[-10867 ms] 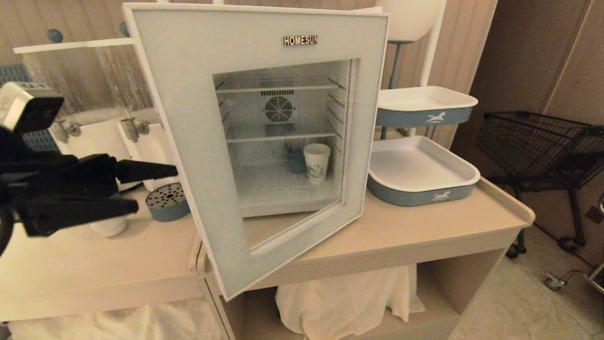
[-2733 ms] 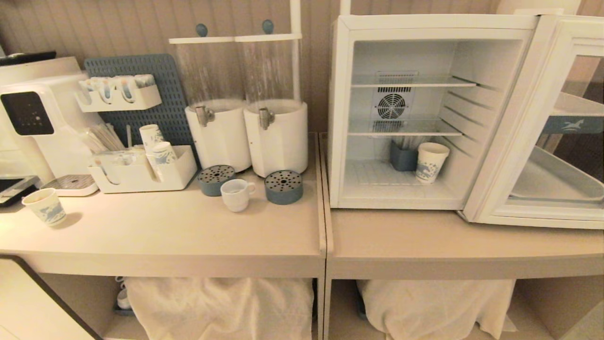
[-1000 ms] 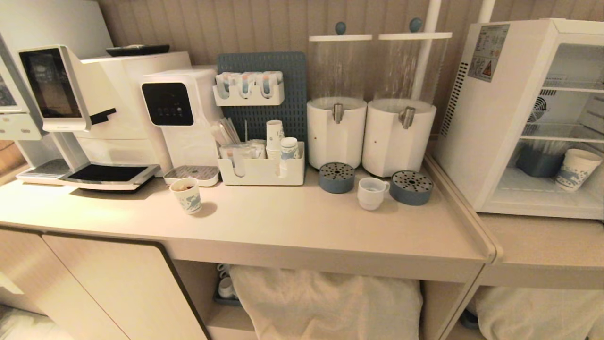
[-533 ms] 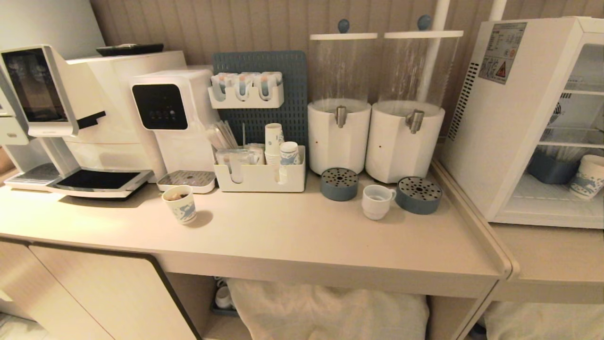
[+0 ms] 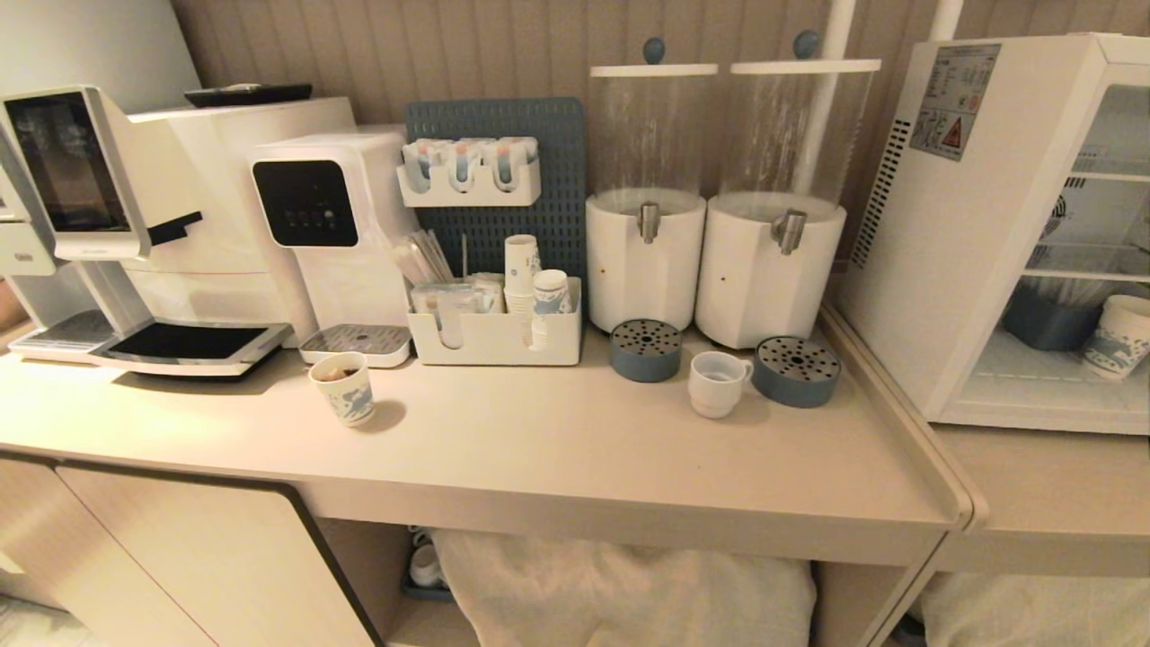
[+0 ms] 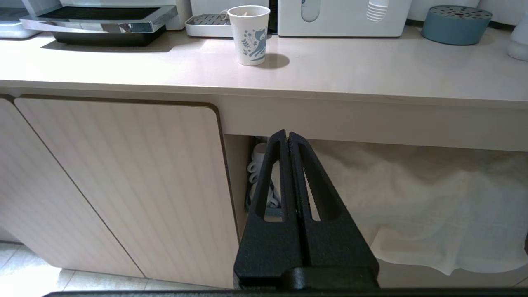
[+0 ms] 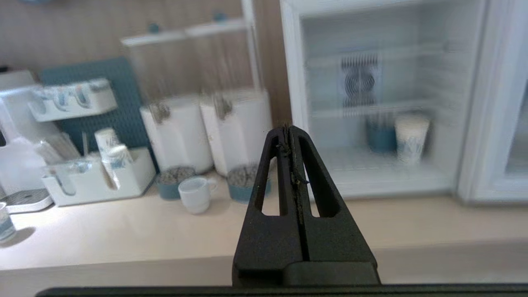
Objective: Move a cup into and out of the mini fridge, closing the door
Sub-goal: Put the ceramic cup in the freezer
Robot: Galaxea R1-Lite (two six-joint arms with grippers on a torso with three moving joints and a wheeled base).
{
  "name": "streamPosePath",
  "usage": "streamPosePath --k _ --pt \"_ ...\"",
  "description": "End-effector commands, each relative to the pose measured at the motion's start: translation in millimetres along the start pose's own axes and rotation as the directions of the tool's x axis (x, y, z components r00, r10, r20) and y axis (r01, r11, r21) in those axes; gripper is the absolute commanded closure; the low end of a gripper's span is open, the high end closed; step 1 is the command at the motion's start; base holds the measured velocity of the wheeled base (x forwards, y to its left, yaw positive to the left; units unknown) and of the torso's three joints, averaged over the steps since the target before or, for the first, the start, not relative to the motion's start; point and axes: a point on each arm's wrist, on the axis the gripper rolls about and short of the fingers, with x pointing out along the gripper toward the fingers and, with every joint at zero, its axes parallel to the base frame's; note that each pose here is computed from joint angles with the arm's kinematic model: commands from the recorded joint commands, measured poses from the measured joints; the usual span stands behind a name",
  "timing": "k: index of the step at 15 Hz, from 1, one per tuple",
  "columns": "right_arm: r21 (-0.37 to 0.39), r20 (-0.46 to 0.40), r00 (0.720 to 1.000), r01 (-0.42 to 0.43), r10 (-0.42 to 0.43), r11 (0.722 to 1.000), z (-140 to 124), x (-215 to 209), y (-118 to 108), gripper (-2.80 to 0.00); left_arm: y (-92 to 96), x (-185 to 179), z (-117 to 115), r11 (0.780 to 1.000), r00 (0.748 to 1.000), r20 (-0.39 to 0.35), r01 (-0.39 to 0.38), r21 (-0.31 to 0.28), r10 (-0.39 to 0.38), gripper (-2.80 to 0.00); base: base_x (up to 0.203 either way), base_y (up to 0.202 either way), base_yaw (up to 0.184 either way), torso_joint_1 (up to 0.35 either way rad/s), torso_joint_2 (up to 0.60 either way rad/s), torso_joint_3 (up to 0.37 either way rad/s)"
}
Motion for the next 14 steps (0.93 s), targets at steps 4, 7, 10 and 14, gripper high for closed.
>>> streamPosePath --k 4,7,10,14 --pt "0.133 -0.366 0.861 -0.327 0.353 0.936 10 90 11 0.00 0.0 0 0 1.000 1.000 0.001 0.000 0.000 0.000 0.00 0.000 0.000 0.000 0.000 0.00 0.000" --pt "0.235 -0.520 0.733 -0.371 0.438 0.899 -6 130 50 0.00 0.0 0 0 1.000 1.000 0.001 0.000 0.000 0.000 0.00 0.000 0.000 0.000 0.000 0.00 0.000" --pt "0.287 -0.615 0.685 -0.265 0.390 0.920 -31 191 84 -2.80 0.0 0 0 1.000 1.000 0.001 0.000 -0.002 0.000 0.00 0.000 0.000 0.000 0.000 0.00 0.000" --pt "0.428 -0.566 0.543 -0.448 0.620 0.785 -95 259 80 -2.80 0.0 0 0 1.000 1.000 0.001 0.000 -0.002 0.000 0.00 0.000 0.000 0.000 0.000 0.00 0.000"
